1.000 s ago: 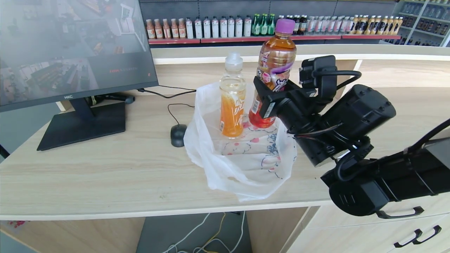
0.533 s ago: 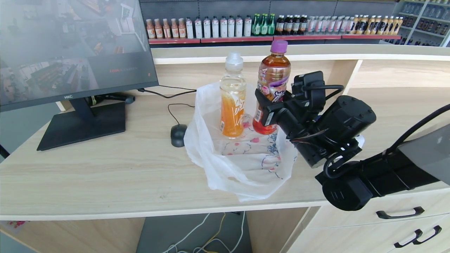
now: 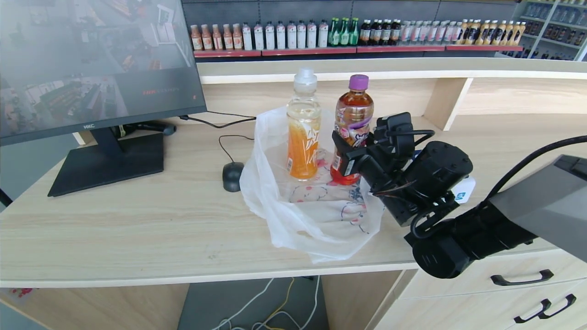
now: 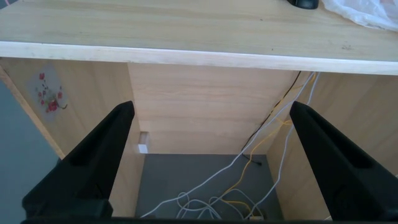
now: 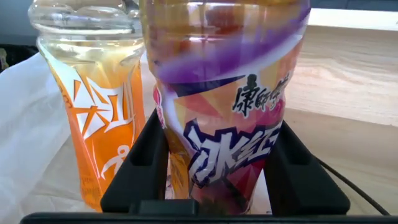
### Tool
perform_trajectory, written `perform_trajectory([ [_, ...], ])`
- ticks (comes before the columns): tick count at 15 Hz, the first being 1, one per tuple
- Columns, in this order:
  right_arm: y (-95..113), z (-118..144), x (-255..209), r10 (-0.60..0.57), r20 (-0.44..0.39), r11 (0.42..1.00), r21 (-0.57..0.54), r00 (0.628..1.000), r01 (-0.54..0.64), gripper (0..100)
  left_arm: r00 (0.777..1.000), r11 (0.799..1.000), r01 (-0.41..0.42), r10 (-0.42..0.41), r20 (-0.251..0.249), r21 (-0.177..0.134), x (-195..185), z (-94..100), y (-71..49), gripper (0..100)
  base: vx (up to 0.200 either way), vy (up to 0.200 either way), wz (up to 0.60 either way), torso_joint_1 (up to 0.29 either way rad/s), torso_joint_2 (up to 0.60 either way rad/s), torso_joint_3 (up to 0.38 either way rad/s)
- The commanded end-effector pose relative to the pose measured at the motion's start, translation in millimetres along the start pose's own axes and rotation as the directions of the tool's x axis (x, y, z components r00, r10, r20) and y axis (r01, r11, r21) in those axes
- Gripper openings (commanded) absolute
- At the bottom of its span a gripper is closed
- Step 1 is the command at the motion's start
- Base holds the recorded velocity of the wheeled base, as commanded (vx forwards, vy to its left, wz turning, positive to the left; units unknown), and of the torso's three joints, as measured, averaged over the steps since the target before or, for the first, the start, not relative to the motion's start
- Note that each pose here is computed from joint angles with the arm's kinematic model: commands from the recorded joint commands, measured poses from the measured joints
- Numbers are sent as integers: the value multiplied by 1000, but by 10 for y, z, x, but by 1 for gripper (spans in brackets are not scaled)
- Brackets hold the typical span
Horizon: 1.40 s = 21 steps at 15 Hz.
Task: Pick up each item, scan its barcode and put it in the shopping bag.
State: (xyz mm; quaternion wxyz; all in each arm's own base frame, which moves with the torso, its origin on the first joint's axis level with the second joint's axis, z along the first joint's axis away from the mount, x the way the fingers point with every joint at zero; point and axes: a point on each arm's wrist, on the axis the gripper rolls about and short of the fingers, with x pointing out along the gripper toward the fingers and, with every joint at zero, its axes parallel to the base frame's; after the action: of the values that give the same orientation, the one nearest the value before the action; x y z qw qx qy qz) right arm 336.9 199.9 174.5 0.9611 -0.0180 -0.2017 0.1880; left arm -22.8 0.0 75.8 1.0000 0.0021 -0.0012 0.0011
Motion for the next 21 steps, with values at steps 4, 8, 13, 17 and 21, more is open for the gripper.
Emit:
perform_trajectory([
  [4,-46,-156,-4,-10,-36,1000,-9,999,9,0,1000,1000,1,-1,1,0,0,0,0,100,0,0,0,0,0,0],
  [8,-71,-191,-4,-14,-45,1000,-12,999,13,0,1000,1000,-1,1,1,0,0,0,0,100,0,0,0,0,0,0],
  [13,-67,-239,-46,-10,-69,1000,-14,998,9,0,1000,1000,-1,1,1,0,0,0,0,100,0,0,0,0,0,0],
  [17,-67,-251,-65,-7,-78,1000,2,997,7,0,1000,1000,1,-1,1,0,0,0,0,100,0,0,0,0,0,0],
  [21,-67,-251,-65,-9,-78,1000,3,997,9,0,1000,1000,-1,1,1,0,0,0,0,100,0,0,0,0,0,0],
])
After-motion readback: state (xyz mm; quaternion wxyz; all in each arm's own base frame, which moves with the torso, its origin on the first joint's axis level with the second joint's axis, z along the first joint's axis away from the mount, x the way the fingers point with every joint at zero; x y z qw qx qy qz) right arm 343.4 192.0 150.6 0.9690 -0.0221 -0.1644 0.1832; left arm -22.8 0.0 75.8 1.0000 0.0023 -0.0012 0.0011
